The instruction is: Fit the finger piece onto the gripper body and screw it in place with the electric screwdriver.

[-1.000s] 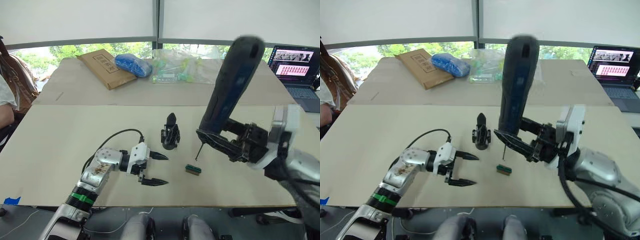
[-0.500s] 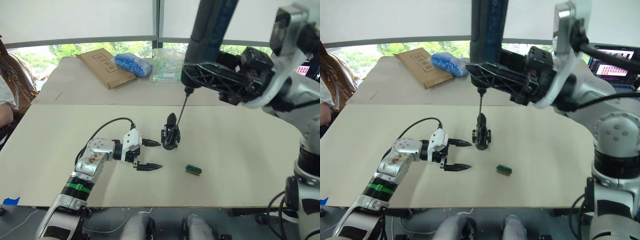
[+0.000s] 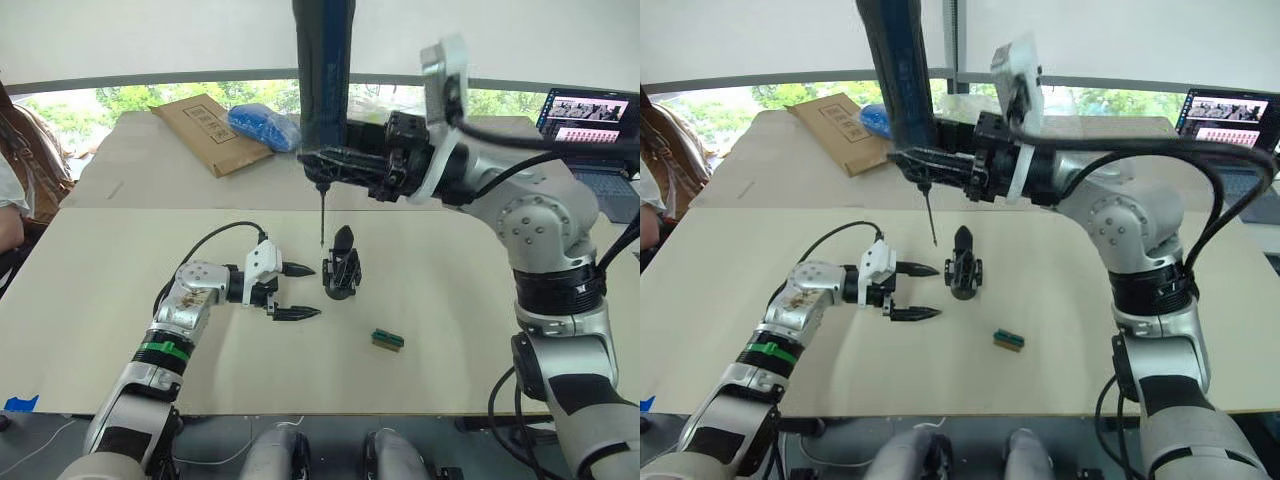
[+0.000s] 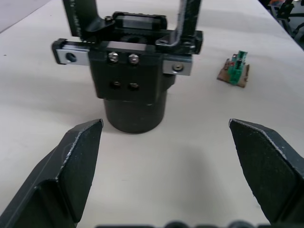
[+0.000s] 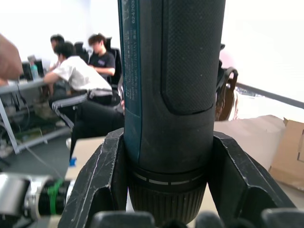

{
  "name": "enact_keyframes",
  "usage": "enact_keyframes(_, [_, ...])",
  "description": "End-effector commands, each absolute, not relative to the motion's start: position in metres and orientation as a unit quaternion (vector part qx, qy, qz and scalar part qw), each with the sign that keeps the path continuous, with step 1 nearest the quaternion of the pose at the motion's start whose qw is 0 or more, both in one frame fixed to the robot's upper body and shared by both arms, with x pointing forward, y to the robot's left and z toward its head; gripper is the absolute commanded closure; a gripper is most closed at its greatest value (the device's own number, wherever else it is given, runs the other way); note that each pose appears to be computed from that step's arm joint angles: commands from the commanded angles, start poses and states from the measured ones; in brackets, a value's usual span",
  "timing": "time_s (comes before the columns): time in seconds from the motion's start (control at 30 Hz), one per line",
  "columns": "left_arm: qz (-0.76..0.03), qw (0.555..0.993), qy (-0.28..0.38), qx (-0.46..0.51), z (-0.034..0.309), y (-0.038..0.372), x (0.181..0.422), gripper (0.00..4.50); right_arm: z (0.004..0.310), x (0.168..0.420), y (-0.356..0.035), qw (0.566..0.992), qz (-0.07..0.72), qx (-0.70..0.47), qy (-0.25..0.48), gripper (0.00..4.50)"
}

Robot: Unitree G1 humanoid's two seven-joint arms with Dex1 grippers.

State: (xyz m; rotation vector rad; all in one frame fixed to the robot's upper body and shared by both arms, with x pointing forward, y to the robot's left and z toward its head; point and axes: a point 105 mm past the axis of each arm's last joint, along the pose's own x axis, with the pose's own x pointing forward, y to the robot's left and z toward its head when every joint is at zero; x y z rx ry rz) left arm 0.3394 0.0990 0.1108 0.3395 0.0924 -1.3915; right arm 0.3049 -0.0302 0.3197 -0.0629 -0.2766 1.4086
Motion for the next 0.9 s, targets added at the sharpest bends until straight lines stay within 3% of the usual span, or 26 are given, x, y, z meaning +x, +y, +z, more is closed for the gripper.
enact_keyframes(0.03, [-0.633, 0.756, 0.021, 0.165, 0.118, 0.096, 0.346, 0.00, 0.330, 0.302, -0.034, 0.746, 0.642, -0.046, -0.172, 2.57])
enact_keyframes(0.9, [-0.626, 0.760, 0.009, 0.175, 0.112, 0.080, 0.360, 0.00, 0.295, 0.305, -0.033, 0.751, 0.641, -0.060, -0.150, 2.57])
